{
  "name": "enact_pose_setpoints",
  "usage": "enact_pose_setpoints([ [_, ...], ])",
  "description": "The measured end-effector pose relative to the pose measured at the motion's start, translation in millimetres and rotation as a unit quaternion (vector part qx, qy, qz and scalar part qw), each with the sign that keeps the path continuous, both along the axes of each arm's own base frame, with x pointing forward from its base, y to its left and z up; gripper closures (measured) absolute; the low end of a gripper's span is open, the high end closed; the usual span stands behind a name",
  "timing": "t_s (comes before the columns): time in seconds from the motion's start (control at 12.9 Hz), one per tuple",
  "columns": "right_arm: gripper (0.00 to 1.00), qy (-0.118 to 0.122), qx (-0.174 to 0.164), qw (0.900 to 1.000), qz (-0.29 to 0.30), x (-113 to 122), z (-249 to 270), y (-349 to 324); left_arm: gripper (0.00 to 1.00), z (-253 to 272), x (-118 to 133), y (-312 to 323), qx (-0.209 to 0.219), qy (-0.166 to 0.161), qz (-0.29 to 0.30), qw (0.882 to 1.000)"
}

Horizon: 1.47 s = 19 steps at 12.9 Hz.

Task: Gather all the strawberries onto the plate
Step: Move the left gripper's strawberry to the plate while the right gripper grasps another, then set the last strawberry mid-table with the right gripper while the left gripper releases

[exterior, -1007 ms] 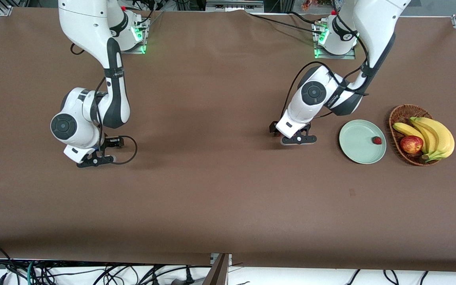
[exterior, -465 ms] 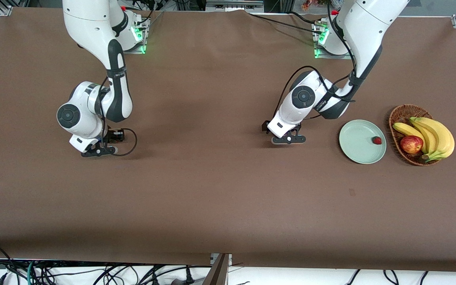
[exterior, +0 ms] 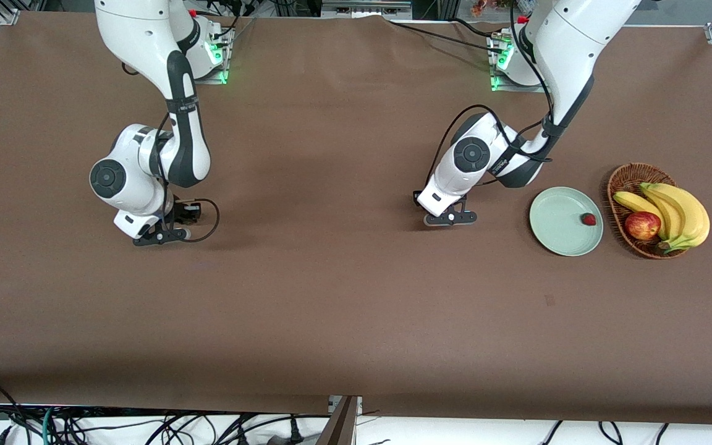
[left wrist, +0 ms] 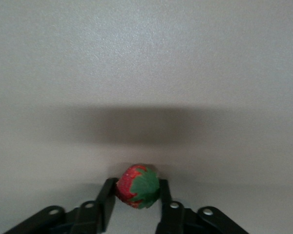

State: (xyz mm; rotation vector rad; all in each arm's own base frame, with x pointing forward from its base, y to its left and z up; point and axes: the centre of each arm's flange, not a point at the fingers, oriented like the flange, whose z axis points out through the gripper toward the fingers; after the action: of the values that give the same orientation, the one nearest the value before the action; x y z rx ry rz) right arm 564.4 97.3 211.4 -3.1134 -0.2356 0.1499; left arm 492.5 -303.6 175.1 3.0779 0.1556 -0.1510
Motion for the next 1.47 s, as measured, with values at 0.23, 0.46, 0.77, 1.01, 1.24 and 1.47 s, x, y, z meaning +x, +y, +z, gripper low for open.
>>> enact_pose_setpoints([
  [0.23, 0.69, -0.005, 0.019, 0.999, -0.045, 12, 39, 88, 0.62, 10, 10, 0, 0.003, -0.003, 0.004, 1.000],
  [0.46, 0.69, -0.029, 0.041, 0.994, -0.098, 2, 70, 188, 0.62, 45, 41, 18, 0.016, 0.010, 0.008, 1.000],
  [0.77, 0.69, -0.032, 0.095, 0.979, -0.179, -15, 82, 292, 0.62, 98, 86, 146, 0.005, 0.045, -0.035, 0.998],
  [1.01, 0.69, -0.057, 0.133, 0.954, -0.261, -41, 40, 375, 0.62, 120, 95, 268, -0.006, 0.064, -0.087, 0.994],
  [1.24, 0.69, -0.081, 0.185, 0.921, -0.333, -93, -11, 455, 0.62, 107, 84, 359, -0.013, 0.067, -0.112, 0.991],
  [1.47, 0.56, -0.093, 0.231, 0.884, -0.396, -131, -27, 500, 0.62, 65, 68, 368, -0.003, 0.046, -0.116, 0.992],
])
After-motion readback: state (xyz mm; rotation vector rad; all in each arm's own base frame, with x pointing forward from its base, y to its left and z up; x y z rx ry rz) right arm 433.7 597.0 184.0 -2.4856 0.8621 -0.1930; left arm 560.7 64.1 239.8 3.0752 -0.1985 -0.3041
